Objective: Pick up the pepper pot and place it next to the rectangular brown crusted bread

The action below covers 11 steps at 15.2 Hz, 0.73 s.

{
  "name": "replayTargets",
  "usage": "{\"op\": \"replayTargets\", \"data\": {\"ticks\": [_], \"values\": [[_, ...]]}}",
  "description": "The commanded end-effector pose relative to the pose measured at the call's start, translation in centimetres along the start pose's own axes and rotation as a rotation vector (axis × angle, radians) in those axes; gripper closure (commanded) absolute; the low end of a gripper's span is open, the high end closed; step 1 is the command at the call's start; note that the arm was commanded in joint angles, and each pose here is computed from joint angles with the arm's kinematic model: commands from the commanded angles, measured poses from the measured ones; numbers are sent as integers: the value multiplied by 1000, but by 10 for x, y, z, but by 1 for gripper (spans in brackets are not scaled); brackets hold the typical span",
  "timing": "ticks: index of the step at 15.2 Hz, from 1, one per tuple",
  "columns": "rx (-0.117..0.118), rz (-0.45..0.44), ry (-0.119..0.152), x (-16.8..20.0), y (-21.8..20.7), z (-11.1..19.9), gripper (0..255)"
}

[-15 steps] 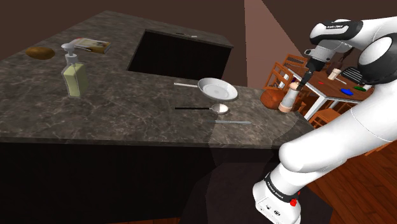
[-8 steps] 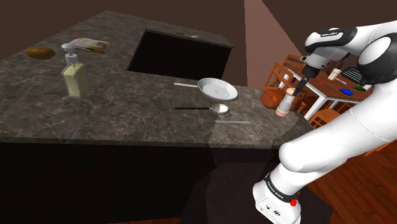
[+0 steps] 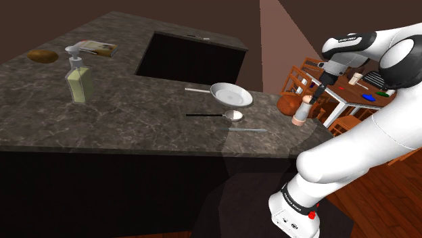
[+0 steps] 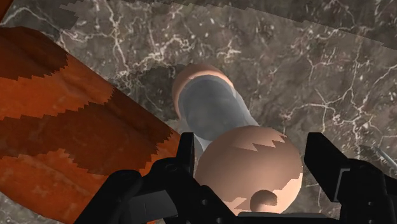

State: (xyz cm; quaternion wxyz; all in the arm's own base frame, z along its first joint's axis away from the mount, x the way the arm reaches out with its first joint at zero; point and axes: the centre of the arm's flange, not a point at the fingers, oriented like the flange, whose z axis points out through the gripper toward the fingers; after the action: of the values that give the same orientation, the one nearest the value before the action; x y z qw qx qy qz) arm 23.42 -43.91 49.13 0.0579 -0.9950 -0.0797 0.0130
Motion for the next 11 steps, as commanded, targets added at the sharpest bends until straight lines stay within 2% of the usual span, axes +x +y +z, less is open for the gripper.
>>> {"op": "replayTargets", "data": {"ticks": [1,2,7,11], "values": [[0,0,0,0,0,0,255],[0,0,0,0,0,0,0],[0,0,0,0,0,0,0],[0,0,0,0,0,-50,0]]}}
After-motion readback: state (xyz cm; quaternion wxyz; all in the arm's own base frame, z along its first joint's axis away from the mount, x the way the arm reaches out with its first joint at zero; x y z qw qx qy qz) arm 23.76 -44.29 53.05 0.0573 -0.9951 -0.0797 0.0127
